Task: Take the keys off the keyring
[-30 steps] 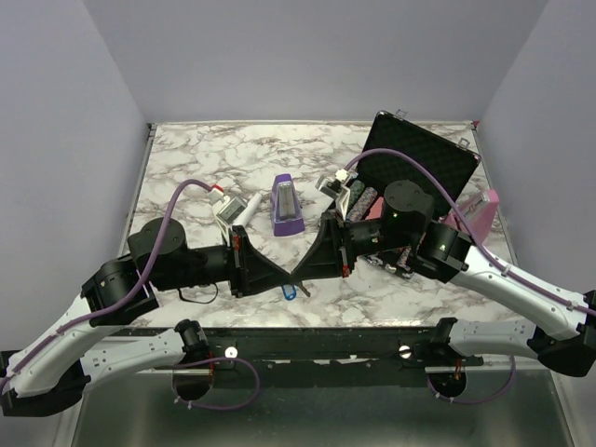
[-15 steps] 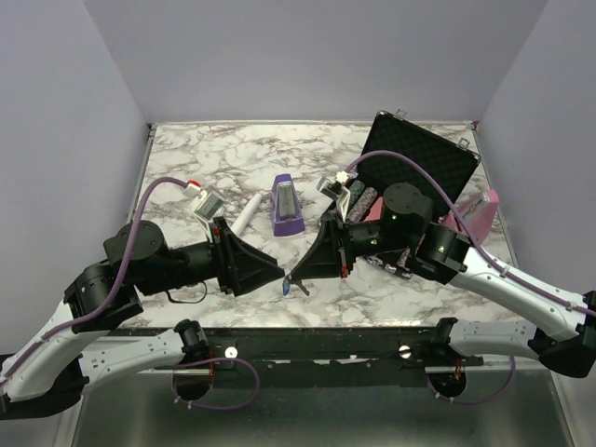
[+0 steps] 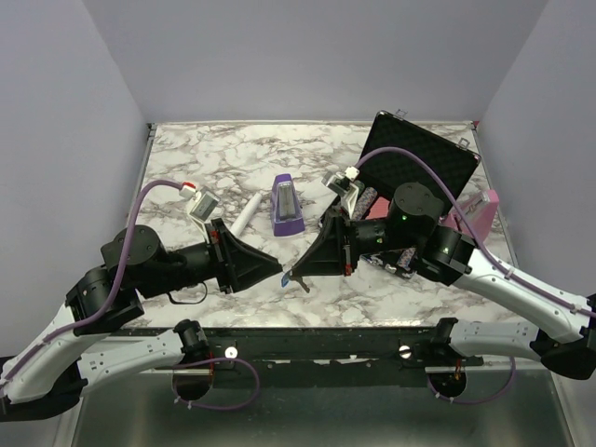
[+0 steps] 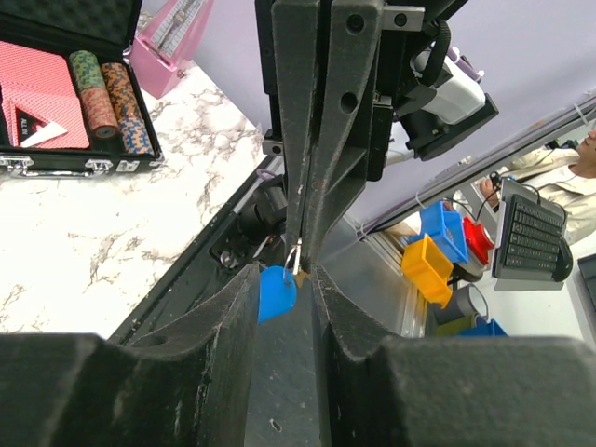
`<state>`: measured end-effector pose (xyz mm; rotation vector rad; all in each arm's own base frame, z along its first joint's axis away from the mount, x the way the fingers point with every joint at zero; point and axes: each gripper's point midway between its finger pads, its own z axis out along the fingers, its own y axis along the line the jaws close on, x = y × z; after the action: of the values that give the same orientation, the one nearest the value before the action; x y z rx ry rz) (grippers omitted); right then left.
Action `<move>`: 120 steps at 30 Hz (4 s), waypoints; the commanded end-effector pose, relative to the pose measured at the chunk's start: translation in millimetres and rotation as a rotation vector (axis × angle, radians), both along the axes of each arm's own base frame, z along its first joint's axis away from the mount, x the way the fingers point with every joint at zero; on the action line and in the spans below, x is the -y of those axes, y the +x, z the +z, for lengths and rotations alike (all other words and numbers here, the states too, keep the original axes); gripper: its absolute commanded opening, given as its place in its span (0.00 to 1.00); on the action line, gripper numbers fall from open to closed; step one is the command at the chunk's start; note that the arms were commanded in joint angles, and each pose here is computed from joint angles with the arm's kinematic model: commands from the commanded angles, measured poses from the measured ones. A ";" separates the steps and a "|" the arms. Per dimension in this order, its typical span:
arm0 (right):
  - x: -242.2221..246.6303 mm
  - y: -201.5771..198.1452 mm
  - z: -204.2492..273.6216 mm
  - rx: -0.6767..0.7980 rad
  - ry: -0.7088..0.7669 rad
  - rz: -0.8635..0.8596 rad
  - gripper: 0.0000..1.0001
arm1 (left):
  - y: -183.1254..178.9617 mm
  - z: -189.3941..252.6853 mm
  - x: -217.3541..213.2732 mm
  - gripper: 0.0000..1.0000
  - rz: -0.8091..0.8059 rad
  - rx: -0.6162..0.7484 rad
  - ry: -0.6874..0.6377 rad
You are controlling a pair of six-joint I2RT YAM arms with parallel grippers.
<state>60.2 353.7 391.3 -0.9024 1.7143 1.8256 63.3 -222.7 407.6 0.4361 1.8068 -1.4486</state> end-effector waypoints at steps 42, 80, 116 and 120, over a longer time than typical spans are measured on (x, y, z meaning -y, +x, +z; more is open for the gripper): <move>5.2 -17.9 -8.9 -0.006 -0.043 0.089 0.01 | -36.3 -18.8 16.1 0.00 -0.326 0.081 0.214; 1.0 -38.0 -43.2 -0.038 -0.190 0.261 0.01 | -54.6 -47.9 26.9 0.00 -0.599 0.098 0.379; 4.4 -41.8 -47.4 -0.019 -0.202 0.219 0.01 | -39.7 -34.2 19.0 0.51 -0.484 0.151 0.444; 7.9 -39.2 -39.4 -0.007 -0.174 0.175 0.01 | -37.3 -20.2 3.8 0.70 -0.386 0.173 0.388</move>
<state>15.1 346.9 337.5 -1.2206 1.9450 1.8383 15.5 -241.0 359.2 1.3031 2.0413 -1.2846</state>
